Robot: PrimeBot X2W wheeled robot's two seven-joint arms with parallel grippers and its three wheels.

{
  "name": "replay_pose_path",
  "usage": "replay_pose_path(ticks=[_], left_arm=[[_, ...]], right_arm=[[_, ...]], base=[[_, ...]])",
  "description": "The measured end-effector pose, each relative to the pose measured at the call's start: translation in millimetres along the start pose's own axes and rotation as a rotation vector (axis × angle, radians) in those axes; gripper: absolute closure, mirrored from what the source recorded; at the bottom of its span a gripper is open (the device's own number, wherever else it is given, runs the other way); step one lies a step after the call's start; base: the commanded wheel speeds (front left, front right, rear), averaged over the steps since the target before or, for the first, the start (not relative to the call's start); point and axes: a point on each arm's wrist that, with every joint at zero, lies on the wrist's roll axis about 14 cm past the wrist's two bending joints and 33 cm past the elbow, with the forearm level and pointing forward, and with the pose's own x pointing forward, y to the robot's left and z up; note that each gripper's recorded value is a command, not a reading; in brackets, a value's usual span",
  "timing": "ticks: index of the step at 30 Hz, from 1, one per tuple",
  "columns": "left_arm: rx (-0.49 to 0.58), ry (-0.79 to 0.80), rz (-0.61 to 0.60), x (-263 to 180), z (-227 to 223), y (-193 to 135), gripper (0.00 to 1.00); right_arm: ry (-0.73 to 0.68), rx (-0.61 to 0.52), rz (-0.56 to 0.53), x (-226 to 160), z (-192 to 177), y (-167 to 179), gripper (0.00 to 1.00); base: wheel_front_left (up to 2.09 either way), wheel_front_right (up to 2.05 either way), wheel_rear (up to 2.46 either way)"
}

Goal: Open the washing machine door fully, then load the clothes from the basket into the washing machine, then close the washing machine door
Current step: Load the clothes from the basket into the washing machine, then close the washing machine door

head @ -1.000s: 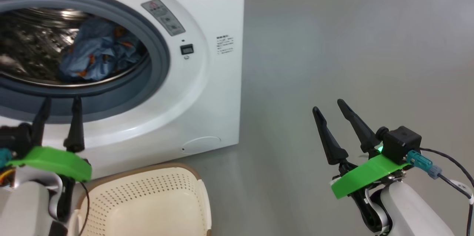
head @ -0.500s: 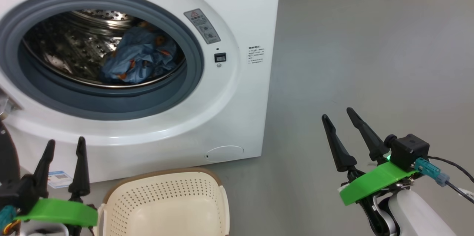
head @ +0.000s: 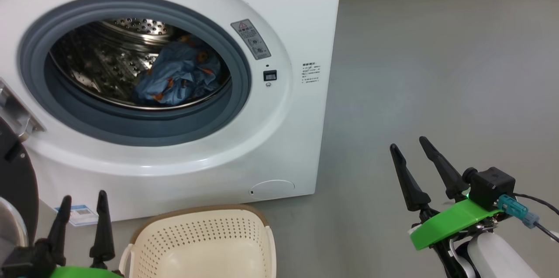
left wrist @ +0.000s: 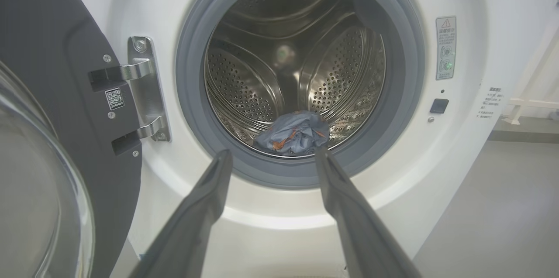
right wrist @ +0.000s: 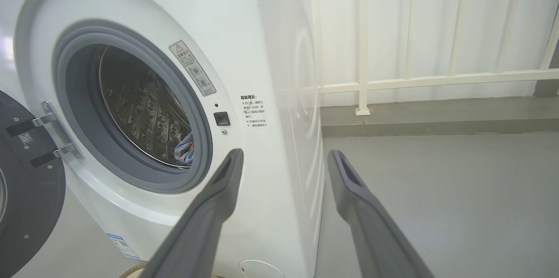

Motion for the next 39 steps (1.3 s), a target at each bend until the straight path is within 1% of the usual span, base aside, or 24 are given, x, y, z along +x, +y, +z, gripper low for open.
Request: replay_pose_path(ticks=[5,39], left_arm=[[-0.012,-0.006,-0.001,-4,0,-5,0.0],[-0.015,-0.008,-0.035,-1,1,-13,0.0]], right_arm=[[0.005,-0.002,-0.009,-6,-1,-2,0.0],[0.007,-0.002,-0.019,-7,-2,-6,0.0]], base=[[0.0,0.0,0.0],[0.0,0.0,0.0]])
